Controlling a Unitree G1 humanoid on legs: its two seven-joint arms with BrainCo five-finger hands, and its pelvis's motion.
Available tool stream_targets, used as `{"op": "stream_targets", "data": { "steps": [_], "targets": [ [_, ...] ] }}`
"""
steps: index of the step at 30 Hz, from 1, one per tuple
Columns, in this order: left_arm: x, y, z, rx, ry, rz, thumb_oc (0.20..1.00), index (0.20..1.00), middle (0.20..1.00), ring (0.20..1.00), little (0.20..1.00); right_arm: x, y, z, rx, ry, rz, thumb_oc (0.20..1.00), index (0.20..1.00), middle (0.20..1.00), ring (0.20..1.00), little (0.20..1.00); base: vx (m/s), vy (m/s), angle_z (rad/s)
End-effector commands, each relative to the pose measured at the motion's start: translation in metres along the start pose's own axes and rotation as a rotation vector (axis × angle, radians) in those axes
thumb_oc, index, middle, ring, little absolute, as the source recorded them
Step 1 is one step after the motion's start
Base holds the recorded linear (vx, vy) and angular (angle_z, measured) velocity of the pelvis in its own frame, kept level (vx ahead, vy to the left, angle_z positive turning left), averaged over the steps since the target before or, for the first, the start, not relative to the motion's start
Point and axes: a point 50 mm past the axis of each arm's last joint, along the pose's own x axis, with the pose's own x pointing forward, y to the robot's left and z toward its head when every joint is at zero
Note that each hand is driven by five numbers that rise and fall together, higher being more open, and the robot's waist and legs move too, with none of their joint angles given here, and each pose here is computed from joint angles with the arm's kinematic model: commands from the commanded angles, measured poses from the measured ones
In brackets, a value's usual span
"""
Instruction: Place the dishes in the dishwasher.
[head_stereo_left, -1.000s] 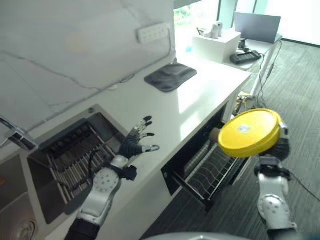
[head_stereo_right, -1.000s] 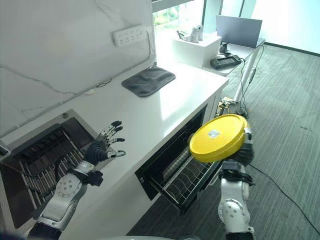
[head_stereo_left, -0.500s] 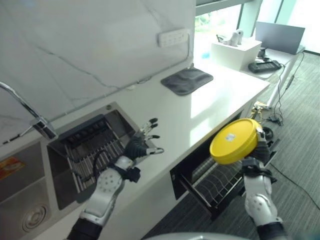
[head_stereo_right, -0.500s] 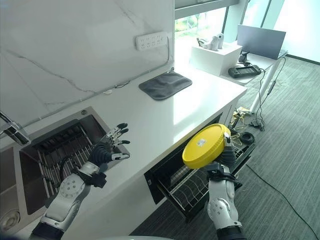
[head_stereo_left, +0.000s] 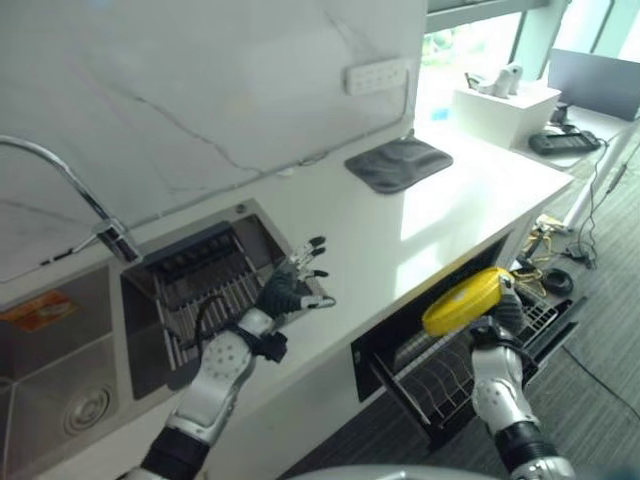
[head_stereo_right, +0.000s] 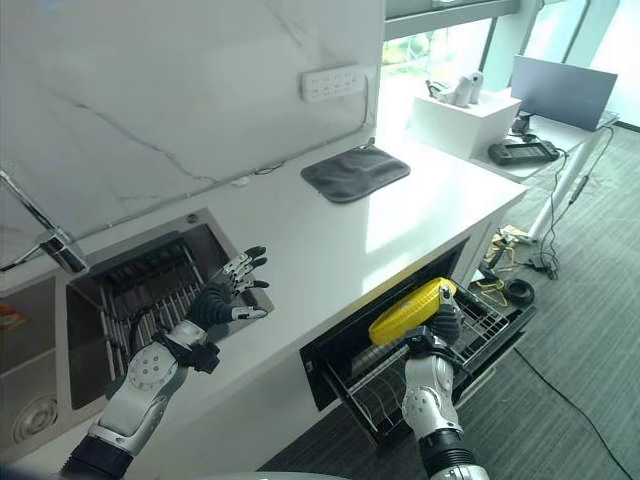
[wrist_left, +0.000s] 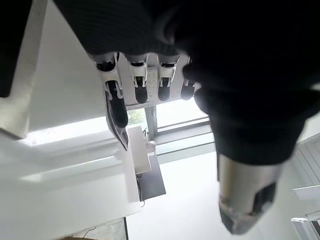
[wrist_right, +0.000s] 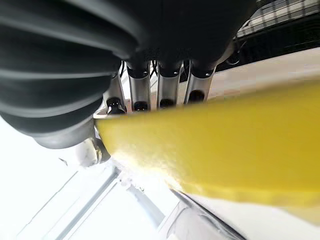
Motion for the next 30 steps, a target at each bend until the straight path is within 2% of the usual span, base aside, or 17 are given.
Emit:
{"op": "stream_targets", "data": {
  "steps": [1,10,15,19,23,25,27,30],
  "targets": [
    [0.012,0.015,0.023,0.037,-0.127,-0.010,1.000,1.000,1.000,1.000,1.000,0.017,0.031,0.024,0.088,-0.132,0.084,0.200,0.200,0.200,0.200,0.200,0.05,0.007,0.12],
    [0.007,0.020,0.030,0.073,-0.135,-0.028,1.000,1.000,1.000,1.000,1.000,0.035,0.018,0.026,-0.069,-0.086,0.062,0.200,0.200,0.200,0.200,0.200,0.02,-0.005,0.12],
    [0.012,0.027,0.042,0.118,-0.184,-0.037,1.000,1.000,1.000,1.000,1.000,0.050,0.012,0.041,-0.232,-0.104,0.034,0.200,0.200,0.200,0.200,0.200,-0.05,0.014,0.20],
    [0.010,0.029,0.045,0.122,-0.193,-0.027,1.000,1.000,1.000,1.000,1.000,0.053,0.005,0.038,-0.284,-0.079,0.007,0.200,0.200,0.200,0.200,0.200,0.01,0.047,0.21],
    [0.008,0.029,0.048,0.122,-0.216,-0.023,1.000,1.000,1.000,1.000,1.000,0.052,0.005,0.029,-0.421,-0.059,0.026,0.200,0.200,0.200,0.200,0.200,0.00,0.060,0.12],
    [0.009,0.030,0.052,0.129,-0.234,-0.030,1.000,1.000,1.000,1.000,1.000,0.053,0.008,0.024,-0.607,-0.059,0.047,0.200,0.200,0.200,0.200,0.200,-0.03,0.018,0.12],
    [0.009,0.031,0.053,0.136,-0.242,-0.033,1.000,1.000,1.000,1.000,1.000,0.054,0.006,0.022,-0.711,-0.047,0.042,0.200,0.200,0.200,0.200,0.200,-0.04,-0.016,0.12],
    [0.007,0.033,0.056,0.160,-0.258,-0.038,1.000,1.000,1.000,1.000,1.000,0.055,-0.006,0.018,-1.024,-0.035,0.051,0.200,0.200,0.200,0.200,0.200,-0.07,-0.038,0.14]
  ]
}}
